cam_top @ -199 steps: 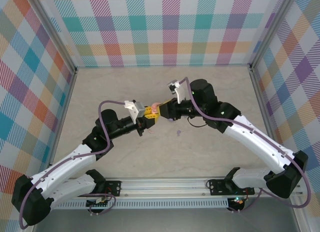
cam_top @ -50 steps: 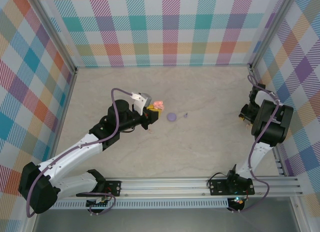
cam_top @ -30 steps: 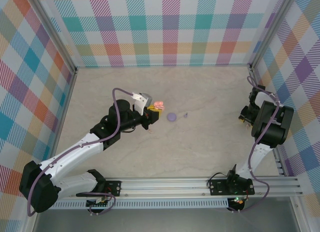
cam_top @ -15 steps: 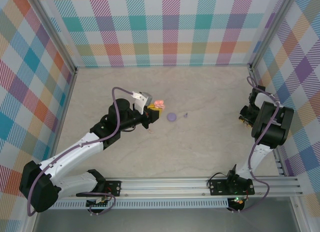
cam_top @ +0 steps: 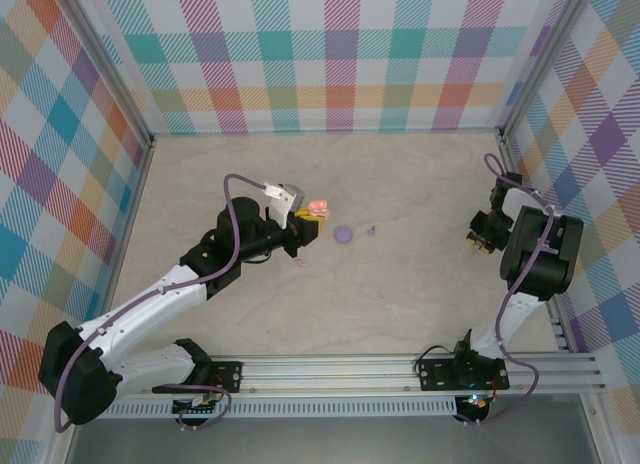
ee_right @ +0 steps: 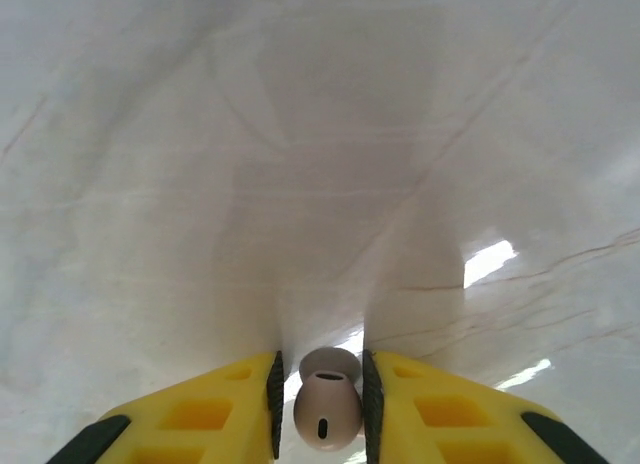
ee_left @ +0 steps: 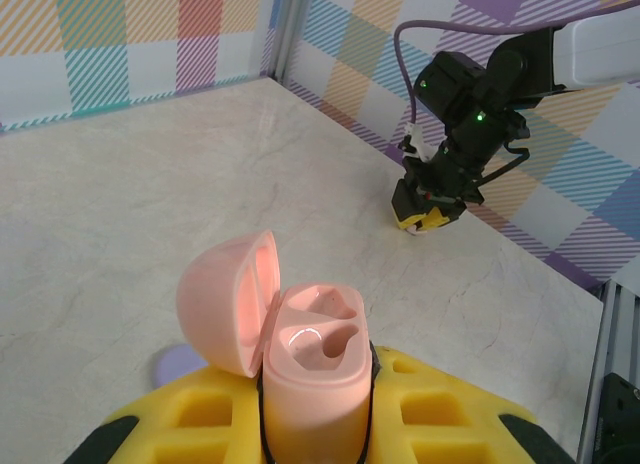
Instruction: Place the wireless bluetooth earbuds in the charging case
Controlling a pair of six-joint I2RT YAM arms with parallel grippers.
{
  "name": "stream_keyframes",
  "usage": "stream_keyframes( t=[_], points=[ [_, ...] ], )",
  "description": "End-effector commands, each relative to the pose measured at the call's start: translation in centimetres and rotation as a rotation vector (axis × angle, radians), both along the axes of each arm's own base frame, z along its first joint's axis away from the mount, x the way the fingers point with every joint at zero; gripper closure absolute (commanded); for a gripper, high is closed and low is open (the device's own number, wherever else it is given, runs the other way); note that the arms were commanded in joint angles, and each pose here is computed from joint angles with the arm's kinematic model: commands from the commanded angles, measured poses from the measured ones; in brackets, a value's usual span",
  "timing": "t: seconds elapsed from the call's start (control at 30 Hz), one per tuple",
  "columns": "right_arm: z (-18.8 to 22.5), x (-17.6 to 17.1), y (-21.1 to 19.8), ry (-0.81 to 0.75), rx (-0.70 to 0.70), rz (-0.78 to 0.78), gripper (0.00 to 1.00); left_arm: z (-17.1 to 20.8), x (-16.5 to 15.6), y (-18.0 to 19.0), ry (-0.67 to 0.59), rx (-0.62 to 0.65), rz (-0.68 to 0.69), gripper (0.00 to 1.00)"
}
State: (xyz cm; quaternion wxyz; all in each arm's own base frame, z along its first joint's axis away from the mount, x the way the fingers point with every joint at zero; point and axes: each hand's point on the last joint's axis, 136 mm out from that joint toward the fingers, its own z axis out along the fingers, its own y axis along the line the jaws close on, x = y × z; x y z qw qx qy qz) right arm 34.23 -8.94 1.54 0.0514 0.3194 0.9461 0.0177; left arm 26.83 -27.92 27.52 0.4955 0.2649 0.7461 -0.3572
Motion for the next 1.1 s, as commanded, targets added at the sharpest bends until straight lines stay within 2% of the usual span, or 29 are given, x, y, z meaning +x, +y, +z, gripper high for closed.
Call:
stream_keyframes(
  t=[0.0, 0.53, 0.67, 0.87, 1.07],
  points=[
    [-0.7, -0.7, 5.8, 0.045, 0.162, 0.08, 0.72, 1.1, -0.7, 0.0, -0.017, -0.024, -0.005, 0.85],
    [0.2, 2.7, 16.9, 0.046, 0.209, 0.334, 0.71, 0.9, -1.4, 1.4, -0.037, -0.033, 0.031, 0.85],
    [1.3, 3.2, 16.2, 0.033, 0.119, 0.353, 0.67, 1.2, -1.5, 1.4, -0.038, -0.039, 0.026, 0.85],
    [3.9, 2.4, 12.7, 0.016, -0.055, 0.32, 0.63, 1.3, -1.6, 1.3, -0.039, -0.044, 0.019, 0.85],
    [3.8, 0.6, 10.8, 0.014, -0.023, 0.251, 0.57, 1.2, -1.4, 0.9, -0.031, -0.045, 0.007, 0.85]
  ],
)
